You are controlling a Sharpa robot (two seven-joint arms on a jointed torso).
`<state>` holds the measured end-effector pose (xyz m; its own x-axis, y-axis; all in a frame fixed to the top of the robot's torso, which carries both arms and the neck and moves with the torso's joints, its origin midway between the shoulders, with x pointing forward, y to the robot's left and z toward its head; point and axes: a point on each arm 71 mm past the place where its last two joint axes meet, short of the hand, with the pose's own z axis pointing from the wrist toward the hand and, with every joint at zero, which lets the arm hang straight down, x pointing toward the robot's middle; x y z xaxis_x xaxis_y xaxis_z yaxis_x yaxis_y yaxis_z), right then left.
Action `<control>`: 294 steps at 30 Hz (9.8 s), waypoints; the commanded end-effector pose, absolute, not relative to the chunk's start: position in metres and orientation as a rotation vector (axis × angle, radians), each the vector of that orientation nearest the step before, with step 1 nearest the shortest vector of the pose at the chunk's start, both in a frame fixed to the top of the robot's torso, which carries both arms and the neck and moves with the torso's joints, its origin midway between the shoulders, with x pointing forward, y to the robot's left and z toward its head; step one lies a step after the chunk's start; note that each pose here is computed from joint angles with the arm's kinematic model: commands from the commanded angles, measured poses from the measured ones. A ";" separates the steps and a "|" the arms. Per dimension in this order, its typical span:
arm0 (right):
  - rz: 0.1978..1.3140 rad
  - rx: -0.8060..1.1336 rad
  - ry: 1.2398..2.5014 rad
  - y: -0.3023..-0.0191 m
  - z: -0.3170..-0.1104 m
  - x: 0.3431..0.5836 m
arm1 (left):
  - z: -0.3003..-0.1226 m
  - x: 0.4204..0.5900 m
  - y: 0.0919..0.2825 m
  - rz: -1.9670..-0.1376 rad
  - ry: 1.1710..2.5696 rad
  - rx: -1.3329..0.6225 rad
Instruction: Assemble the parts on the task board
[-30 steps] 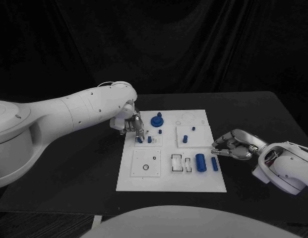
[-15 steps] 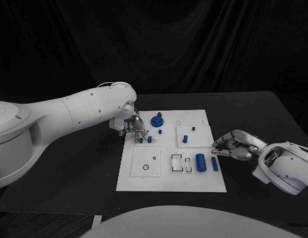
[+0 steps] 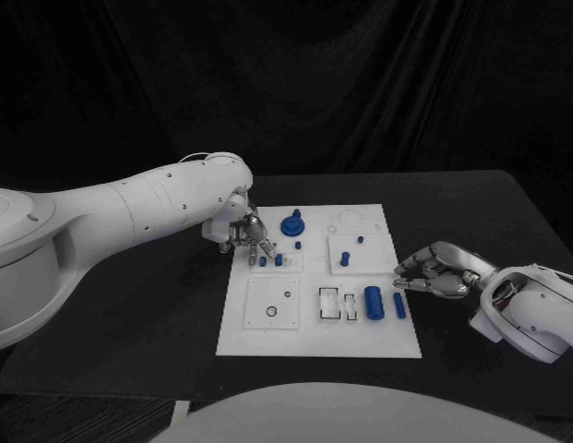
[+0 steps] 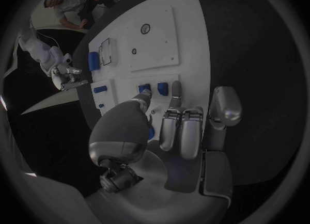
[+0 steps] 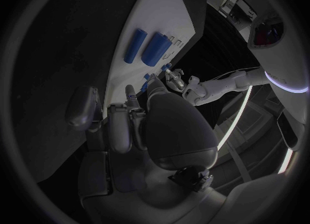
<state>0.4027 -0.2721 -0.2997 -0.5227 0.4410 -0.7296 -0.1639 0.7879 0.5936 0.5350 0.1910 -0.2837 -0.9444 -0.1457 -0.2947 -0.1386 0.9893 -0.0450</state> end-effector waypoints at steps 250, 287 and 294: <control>0.828 0.231 1.768 -0.286 -0.272 0.385 | -0.279 0.510 0.192 -0.190 2.608 -0.200; 0.827 0.239 1.785 -0.285 -0.273 0.384 | -0.288 0.505 0.191 -0.184 2.640 -0.190; 0.828 0.239 1.787 -0.285 -0.273 0.384 | -0.289 0.503 0.188 -0.187 2.647 -0.180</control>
